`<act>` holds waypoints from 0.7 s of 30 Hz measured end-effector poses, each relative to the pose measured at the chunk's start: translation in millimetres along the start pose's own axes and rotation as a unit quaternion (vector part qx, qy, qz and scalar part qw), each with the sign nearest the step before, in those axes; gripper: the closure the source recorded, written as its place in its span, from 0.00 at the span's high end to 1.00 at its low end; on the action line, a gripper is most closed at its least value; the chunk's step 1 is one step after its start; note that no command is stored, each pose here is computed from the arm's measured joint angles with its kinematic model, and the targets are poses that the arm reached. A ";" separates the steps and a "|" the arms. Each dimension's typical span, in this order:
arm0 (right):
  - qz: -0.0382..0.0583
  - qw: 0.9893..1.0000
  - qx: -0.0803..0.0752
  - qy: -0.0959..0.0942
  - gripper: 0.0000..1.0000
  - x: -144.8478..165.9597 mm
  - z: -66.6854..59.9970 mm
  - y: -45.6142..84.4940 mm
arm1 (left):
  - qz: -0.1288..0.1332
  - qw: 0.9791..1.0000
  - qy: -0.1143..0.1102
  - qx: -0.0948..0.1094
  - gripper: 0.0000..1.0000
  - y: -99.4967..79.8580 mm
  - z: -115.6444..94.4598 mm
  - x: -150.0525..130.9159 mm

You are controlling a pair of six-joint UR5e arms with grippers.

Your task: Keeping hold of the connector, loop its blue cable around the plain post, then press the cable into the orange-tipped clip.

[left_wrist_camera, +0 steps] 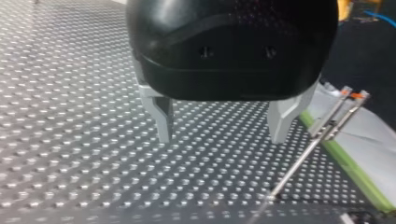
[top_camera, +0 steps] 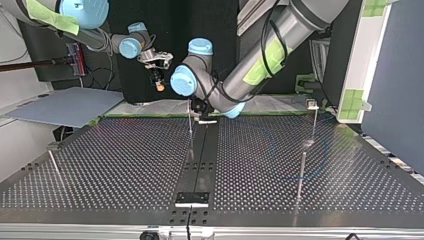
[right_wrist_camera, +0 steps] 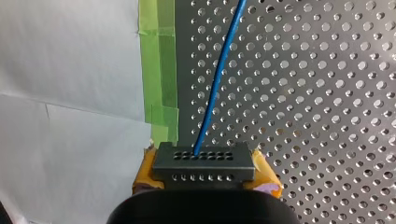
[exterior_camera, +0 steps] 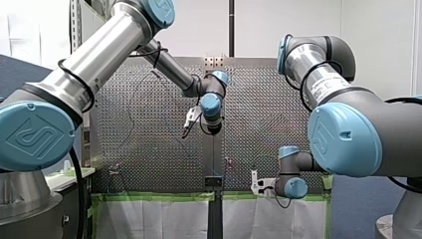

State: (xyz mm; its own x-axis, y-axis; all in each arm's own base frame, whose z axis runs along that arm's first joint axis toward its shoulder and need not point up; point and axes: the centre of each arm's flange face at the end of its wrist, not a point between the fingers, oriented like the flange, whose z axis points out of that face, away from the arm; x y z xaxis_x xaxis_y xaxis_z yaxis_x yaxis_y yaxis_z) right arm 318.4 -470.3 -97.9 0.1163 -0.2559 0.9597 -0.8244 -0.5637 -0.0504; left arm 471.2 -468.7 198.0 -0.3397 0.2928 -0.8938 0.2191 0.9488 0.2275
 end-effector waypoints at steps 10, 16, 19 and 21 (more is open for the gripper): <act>0.002 1.000 0.001 -0.001 0.00 -0.1 -0.1 -0.3 | 0.028 0.999 0.038 0.002 1.00 -10.3 24.3 15.4; 0.003 1.000 -0.001 -0.002 0.00 -0.3 -0.3 0.5 | 0.039 0.997 0.064 0.016 1.00 -15.5 43.1 27.5; 0.002 1.000 0.000 -0.002 0.00 -0.3 -0.3 0.2 | 0.045 0.996 0.077 0.020 1.00 -18.3 50.9 34.0; 0.002 1.000 0.000 -0.001 0.00 -0.3 -0.2 -0.1 | 0.048 0.995 0.086 0.020 1.00 -19.0 56.1 39.5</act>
State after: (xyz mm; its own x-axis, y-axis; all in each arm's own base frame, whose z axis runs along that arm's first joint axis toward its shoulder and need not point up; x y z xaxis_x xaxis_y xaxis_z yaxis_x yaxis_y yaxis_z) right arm 318.4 -470.0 -98.0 0.1142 -0.2607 0.9587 -0.8252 -0.5622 -0.0546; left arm 504.8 -481.9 136.6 -0.4666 0.4017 -0.7880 0.2941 0.9107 0.2901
